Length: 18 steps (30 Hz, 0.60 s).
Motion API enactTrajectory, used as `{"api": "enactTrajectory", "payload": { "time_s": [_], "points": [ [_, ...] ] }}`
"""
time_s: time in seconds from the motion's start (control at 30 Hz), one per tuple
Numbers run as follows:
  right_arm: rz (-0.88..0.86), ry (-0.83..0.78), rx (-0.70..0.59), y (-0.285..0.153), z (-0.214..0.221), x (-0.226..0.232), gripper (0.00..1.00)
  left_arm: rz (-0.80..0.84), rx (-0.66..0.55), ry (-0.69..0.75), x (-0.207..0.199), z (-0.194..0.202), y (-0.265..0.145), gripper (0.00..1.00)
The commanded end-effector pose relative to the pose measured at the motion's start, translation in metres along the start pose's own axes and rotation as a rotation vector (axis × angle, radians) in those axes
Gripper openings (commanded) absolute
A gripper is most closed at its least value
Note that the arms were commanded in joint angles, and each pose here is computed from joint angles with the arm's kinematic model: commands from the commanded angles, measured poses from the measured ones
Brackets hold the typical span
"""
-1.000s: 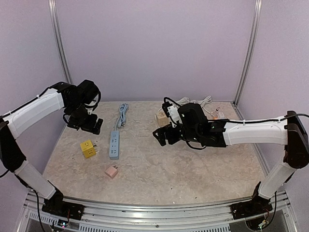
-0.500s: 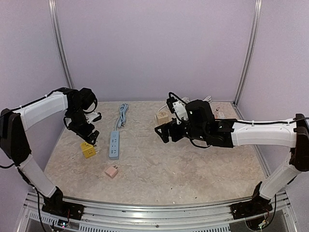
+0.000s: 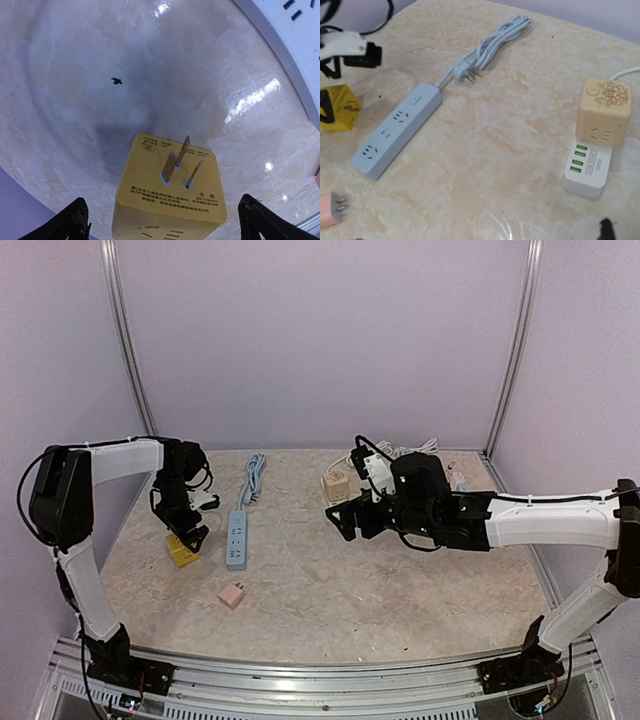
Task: Insert the plug
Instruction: Pick up the plug at the corner of the board.
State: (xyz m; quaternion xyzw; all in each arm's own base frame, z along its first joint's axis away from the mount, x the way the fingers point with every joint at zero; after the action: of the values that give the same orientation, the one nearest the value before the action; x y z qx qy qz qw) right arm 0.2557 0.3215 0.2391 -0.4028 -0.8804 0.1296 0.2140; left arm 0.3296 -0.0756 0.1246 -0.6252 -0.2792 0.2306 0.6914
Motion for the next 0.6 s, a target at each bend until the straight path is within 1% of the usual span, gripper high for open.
{"api": "enactTrajectory", "payload": {
  "time_s": [0.0,0.13,0.2,0.33,0.43,0.47,0.5,0.53,0.57],
  "points": [
    [-0.002,0.010,-0.025,-0.007,-0.005,-0.003,0.97,0.003,-0.008,0.050,0.008,-0.011,0.016,0.99],
    [0.001,0.010,-0.021,-0.006,-0.002,-0.004,0.97,0.013,-0.012,0.044,0.013,-0.017,0.026,0.93],
    [0.000,0.012,-0.021,-0.007,-0.002,-0.004,0.97,0.021,-0.006,0.035,0.014,-0.019,0.030,0.88],
    [0.004,0.012,-0.022,-0.006,-0.001,-0.006,0.97,0.033,-0.003,0.026,0.012,-0.021,0.030,0.71],
    [0.003,0.010,-0.021,-0.006,-0.001,-0.006,0.97,0.031,-0.006,0.027,0.011,-0.020,0.027,0.64],
    [0.003,0.009,-0.022,-0.006,-0.001,-0.006,0.97,0.032,-0.011,0.024,0.010,-0.021,0.024,0.59],
    [0.004,0.009,-0.021,-0.006,-0.001,-0.007,0.97,0.028,-0.019,0.017,0.010,-0.022,0.021,0.45],
    [0.007,0.006,-0.020,-0.006,-0.001,-0.007,0.97,0.016,-0.030,0.011,0.011,-0.024,0.017,0.35],
    [0.010,0.006,-0.020,-0.005,0.000,-0.008,0.97,0.011,-0.038,0.005,0.011,-0.025,0.013,0.32]
  ]
}}
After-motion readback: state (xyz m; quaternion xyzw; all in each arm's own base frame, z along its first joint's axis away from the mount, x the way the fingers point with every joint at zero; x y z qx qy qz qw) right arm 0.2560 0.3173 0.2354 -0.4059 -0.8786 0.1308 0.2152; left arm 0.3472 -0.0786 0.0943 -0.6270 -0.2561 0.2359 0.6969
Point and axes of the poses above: each gripper's point midway between its finger pads, its own y axis out along the fingers, its own x axis along the line the jaws close on, z = x × y, the point moved 6 cm from there along -y, back along the fingers, and after that the axes turned 8 degrees about y, right-handed, at the moved point
